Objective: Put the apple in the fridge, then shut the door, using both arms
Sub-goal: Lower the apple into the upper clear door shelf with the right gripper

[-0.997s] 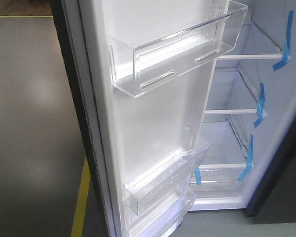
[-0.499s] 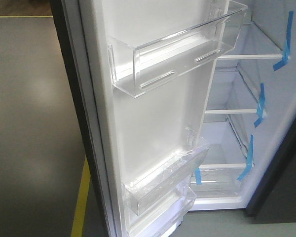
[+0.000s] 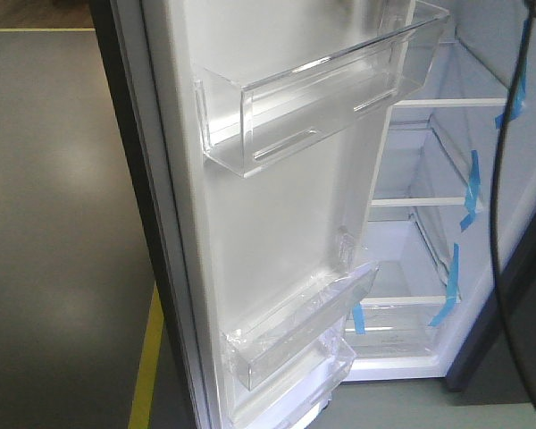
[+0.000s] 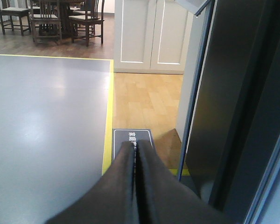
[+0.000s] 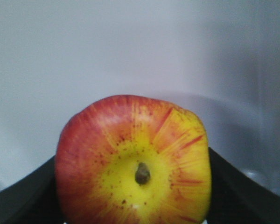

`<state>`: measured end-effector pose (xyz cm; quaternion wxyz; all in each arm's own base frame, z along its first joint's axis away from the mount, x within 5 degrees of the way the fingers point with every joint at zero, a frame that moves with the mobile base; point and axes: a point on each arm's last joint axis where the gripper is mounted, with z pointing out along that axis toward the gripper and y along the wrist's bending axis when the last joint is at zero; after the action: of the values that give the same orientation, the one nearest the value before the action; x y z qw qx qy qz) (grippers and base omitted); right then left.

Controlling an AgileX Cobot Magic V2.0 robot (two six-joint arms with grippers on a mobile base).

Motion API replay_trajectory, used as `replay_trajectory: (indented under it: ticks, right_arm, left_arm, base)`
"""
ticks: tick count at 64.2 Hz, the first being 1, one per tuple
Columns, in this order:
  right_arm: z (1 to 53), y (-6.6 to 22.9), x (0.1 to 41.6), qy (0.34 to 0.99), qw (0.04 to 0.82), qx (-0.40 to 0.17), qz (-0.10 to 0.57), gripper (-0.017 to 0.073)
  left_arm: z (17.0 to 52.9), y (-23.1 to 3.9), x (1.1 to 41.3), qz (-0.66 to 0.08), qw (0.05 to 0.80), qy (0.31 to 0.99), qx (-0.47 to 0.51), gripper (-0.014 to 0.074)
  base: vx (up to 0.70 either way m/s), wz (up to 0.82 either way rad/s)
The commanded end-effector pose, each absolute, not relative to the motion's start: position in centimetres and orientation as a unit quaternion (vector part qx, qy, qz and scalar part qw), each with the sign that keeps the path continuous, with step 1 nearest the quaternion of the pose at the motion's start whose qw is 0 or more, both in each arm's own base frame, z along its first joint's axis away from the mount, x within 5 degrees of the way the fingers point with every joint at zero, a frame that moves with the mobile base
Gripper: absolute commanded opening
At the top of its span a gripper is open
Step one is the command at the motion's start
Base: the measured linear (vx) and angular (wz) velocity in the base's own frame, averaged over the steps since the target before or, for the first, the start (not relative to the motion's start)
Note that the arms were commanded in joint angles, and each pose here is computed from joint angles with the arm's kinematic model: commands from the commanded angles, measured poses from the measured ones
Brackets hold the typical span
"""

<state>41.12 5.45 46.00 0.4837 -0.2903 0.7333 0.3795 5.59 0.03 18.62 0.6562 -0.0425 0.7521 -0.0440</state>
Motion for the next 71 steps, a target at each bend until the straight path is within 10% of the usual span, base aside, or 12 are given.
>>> replay_trajectory:
  ticks: [1, 16, 41, 58, 71]
  right_arm:
    - [49.0, 7.4, 38.8, 0.712, 0.496, -0.331, 0.370, 0.0024]
    - [49.2, 8.8, 38.1, 0.730, 0.491, -0.361, 0.308, 0.0131]
    - [49.4, 8.9, 37.8, 0.746, 0.481, -0.338, 0.312, 0.0554]
    - [51.5, 8.4, 35.9, 0.742, 0.512, -0.332, 0.278, 0.0512]
    - [54.2, 8.2, 32.3, 0.728, 0.528, -0.345, 0.270, 0.0258]
  left_arm:
    - [18.6, 0.0, 5.6, -0.048, 0.679, 0.731, -0.042, -0.0006]
    - [18.6, 0.0, 5.6, -0.048, 0.679, 0.731, -0.042, -0.0006]
    - [18.6, 0.0, 5.6, -0.048, 0.679, 0.731, -0.042, -0.0006]
    - [18.6, 0.0, 5.6, -0.048, 0.679, 0.731, -0.042, -0.0006]
    - [18.6, 0.0, 5.6, -0.048, 0.679, 0.731, -0.042, -0.0006]
  base:
    - [0.00, 0.00]
    - [0.00, 0.00]
    - [0.00, 0.00]
    - [0.00, 0.00]
    - [0.00, 0.00]
